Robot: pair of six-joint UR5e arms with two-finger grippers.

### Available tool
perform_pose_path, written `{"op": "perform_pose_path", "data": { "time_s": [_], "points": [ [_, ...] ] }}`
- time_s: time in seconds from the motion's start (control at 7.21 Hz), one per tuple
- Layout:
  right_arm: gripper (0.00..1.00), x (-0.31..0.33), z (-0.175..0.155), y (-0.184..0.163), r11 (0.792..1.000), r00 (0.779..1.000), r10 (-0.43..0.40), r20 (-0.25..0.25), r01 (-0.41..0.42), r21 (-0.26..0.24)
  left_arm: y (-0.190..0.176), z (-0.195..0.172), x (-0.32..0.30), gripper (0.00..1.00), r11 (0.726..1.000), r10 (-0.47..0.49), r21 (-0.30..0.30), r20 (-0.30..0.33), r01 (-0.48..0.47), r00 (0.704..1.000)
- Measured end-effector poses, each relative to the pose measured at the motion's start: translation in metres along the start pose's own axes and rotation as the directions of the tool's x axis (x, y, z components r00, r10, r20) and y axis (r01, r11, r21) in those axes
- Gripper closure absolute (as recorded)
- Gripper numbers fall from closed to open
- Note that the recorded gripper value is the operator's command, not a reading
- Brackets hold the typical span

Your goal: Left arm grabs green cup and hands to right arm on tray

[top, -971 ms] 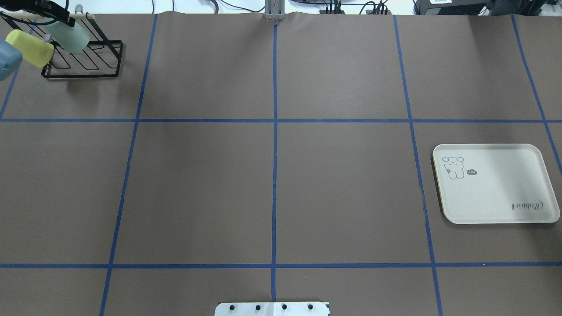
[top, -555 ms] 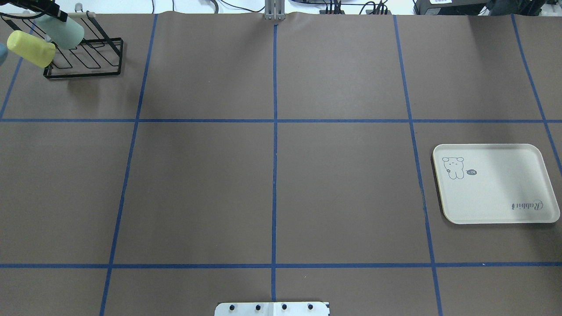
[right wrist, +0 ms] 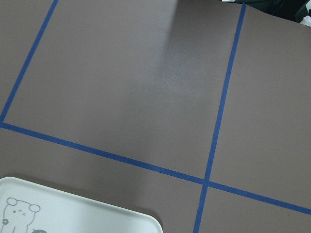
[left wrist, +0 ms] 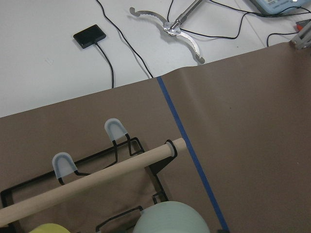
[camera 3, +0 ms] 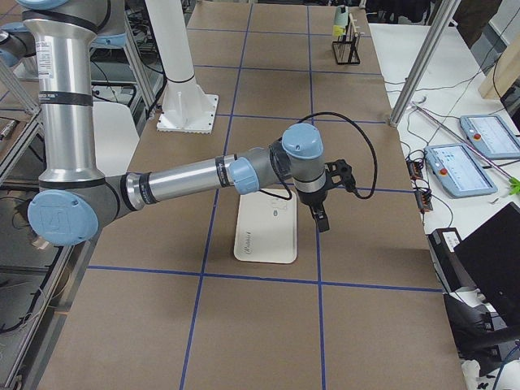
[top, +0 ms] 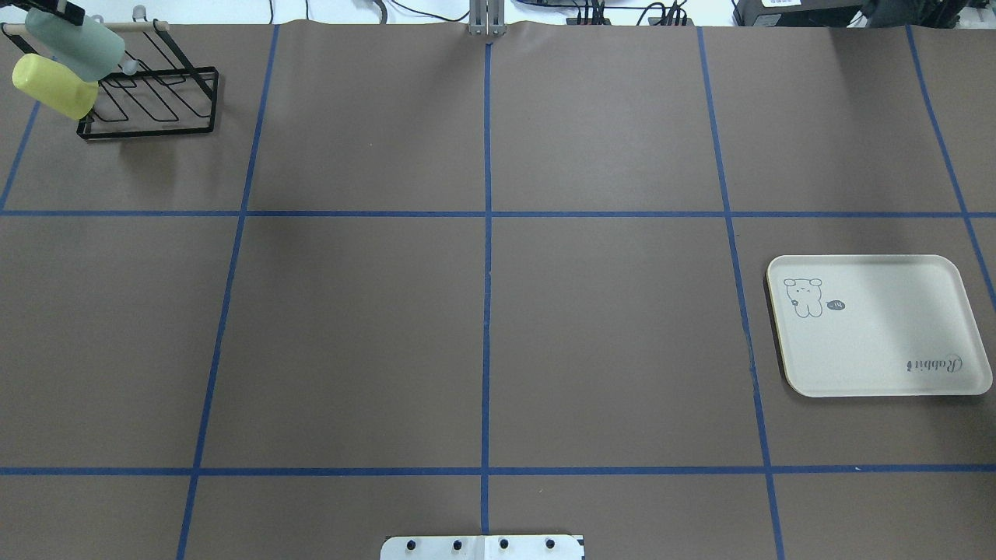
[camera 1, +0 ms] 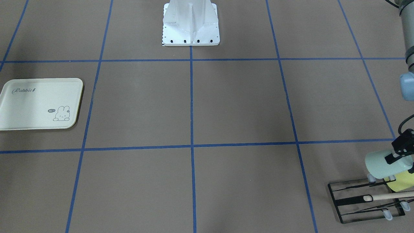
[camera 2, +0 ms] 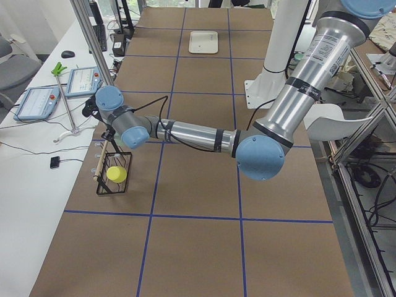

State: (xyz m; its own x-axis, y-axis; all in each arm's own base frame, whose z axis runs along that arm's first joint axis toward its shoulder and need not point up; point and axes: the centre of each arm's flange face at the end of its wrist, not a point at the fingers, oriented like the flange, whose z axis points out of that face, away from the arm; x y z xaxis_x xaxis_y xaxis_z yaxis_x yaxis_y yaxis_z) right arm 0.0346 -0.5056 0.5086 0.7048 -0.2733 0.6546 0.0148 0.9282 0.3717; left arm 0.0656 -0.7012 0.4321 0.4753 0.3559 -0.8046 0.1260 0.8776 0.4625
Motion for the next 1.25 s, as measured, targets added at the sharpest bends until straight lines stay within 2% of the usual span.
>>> {"op": "perform_pose_path", "data": {
  "time_s": [0.28, 0.42, 0.69, 0.83, 1.11, 1.25],
  "points": [
    [0.02, -0.024, -0.008, -0.007, 1.000, 0.983, -0.009, 0.185, 0.006, 0.015, -0.007, -0.026, 0.031, 0.82, 0.995, -0.091, 0.027, -0.054, 0.092, 0.994],
    [0.02, -0.037, -0.016, -0.013, 0.999, 0.969, 0.013, 0.247, -0.023, 0.036, -0.008, -0.033, 0.044, 0.82, 0.991, -0.125, 0.035, -0.071, 0.128, 0.990],
    [0.02, -0.067, -0.033, -0.027, 0.987, 0.942, 0.094, 0.321, -0.132, 0.097, -0.010, -0.043, 0.070, 0.82, 0.981, -0.181, 0.049, -0.101, 0.187, 0.978],
    [0.02, -0.087, -0.037, -0.034, 0.976, 0.922, 0.131, 0.364, -0.185, 0.117, -0.009, -0.046, 0.086, 0.82, 0.973, -0.216, 0.057, -0.130, 0.225, 0.968],
    [0.01, -0.137, -0.042, -0.056, 0.951, 0.879, 0.195, 0.436, -0.277, 0.134, -0.002, -0.038, 0.122, 0.79, 0.952, -0.282, 0.054, -0.215, 0.300, 0.935],
    [0.01, -0.170, -0.035, -0.068, 0.935, 0.859, 0.222, 0.462, -0.321, 0.148, 0.003, -0.035, 0.141, 0.79, 0.943, -0.309, 0.044, -0.256, 0.330, 0.916]
  ]
}}
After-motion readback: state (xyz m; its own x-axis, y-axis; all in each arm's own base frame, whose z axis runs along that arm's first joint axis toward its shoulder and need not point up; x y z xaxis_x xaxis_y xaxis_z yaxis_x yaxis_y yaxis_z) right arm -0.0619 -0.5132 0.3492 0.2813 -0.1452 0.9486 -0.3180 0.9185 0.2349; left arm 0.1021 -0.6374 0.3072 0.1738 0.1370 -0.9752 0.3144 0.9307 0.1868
